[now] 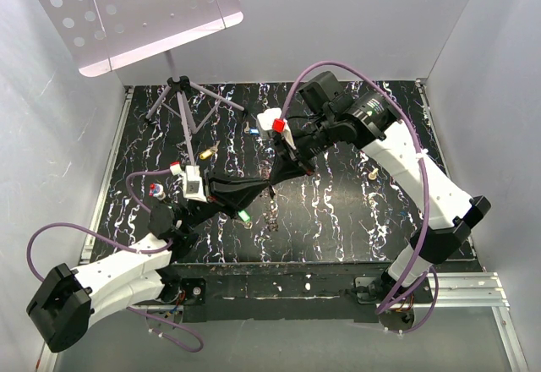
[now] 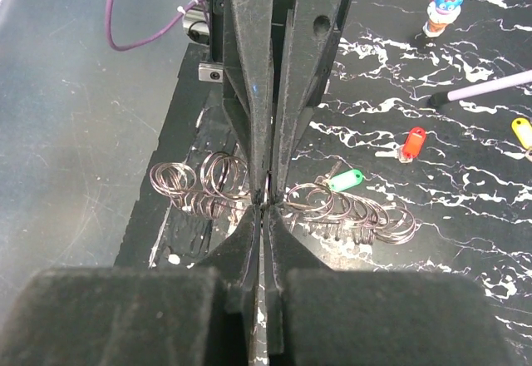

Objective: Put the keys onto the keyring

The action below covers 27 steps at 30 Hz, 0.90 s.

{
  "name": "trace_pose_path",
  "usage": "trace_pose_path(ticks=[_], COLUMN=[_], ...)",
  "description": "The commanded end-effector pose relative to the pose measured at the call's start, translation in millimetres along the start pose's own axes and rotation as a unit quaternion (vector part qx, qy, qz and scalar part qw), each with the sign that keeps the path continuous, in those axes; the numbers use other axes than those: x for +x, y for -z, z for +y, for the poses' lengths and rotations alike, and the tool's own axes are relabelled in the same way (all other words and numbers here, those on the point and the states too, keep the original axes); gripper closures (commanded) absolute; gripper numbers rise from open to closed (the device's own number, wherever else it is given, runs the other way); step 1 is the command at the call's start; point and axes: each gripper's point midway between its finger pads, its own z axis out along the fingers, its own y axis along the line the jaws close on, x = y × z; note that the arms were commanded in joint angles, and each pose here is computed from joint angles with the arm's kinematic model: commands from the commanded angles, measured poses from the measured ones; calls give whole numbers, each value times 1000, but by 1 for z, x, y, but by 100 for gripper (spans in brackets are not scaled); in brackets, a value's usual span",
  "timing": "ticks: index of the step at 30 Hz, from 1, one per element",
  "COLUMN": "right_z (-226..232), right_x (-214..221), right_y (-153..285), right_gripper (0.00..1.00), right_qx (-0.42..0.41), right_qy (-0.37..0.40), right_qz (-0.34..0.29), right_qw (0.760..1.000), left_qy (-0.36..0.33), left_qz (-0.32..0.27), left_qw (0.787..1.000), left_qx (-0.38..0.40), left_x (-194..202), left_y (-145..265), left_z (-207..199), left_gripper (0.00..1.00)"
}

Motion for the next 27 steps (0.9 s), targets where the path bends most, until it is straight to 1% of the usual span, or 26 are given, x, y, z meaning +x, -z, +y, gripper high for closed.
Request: trace_pose_path(ticks=[1, 2, 3, 5, 6, 9, 10, 12, 14, 17, 18, 19, 22, 24, 25, 27], right_z=[6, 8, 10, 15, 17, 26, 29, 33, 34, 33, 33, 32, 31, 31, 31, 32], right_x=[2, 7, 11, 22, 28, 52, 60, 73, 84, 94, 96, 97, 95, 94, 94, 93], right_y=[-1, 0, 1, 2, 3, 10, 13, 19, 26, 32, 33, 33, 32, 30, 30, 28], right_gripper=[99, 99, 99, 99, 99, 99, 99, 99, 99, 99, 99, 99, 99, 99, 99, 99], right_qx=[-4, -4, -6, -8, -10, -23, -26, -29, -28, -26, -26, -24, -24, -25, -27, -32], right_qy=[1, 3, 7, 12, 18, 28, 32, 38, 43, 42, 37, 34, 28, 18, 17, 10], right_qz=[4, 12, 18, 34, 43, 82, 96, 128, 157, 188, 195, 198, 194, 190, 188, 184], right_qw=[1000, 1000, 1000, 999, 999, 996, 995, 991, 986, 981, 980, 979, 980, 981, 982, 982], left_qy=[2, 4, 4, -1, -5, -22, -25, -33, -26, -20, -17, -5, 13, 20, 34, 50], left_qz=[-23, -19, -13, 8, 22, 70, 100, 151, 218, 260, 262, 279, 284, 268, 264, 263], left_qw=[1000, 1000, 1000, 1000, 999, 996, 993, 986, 974, 965, 964, 959, 957, 962, 962, 962], left_qx=[-10, -13, -17, -28, -32, -45, -54, -53, -47, -31, -32, -39, -53, -52, -55, -53], left_x=[-9, -7, -6, -2, -1, -3, 2, 8, 23, 27, 25, 33, 36, 33, 34, 38], left_y=[2, 4, 7, 12, 16, 26, 31, 38, 46, 39, 33, 34, 22, 11, 7, 1], left_z=[1, 1, 1, 2, 1, -3, -2, -5, -8, -11, -9, -5, 3, 7, 8, 11], left_gripper=[100, 99, 88, 60, 49, 32, 25, 18, 16, 15, 15, 15, 15, 18, 18, 21])
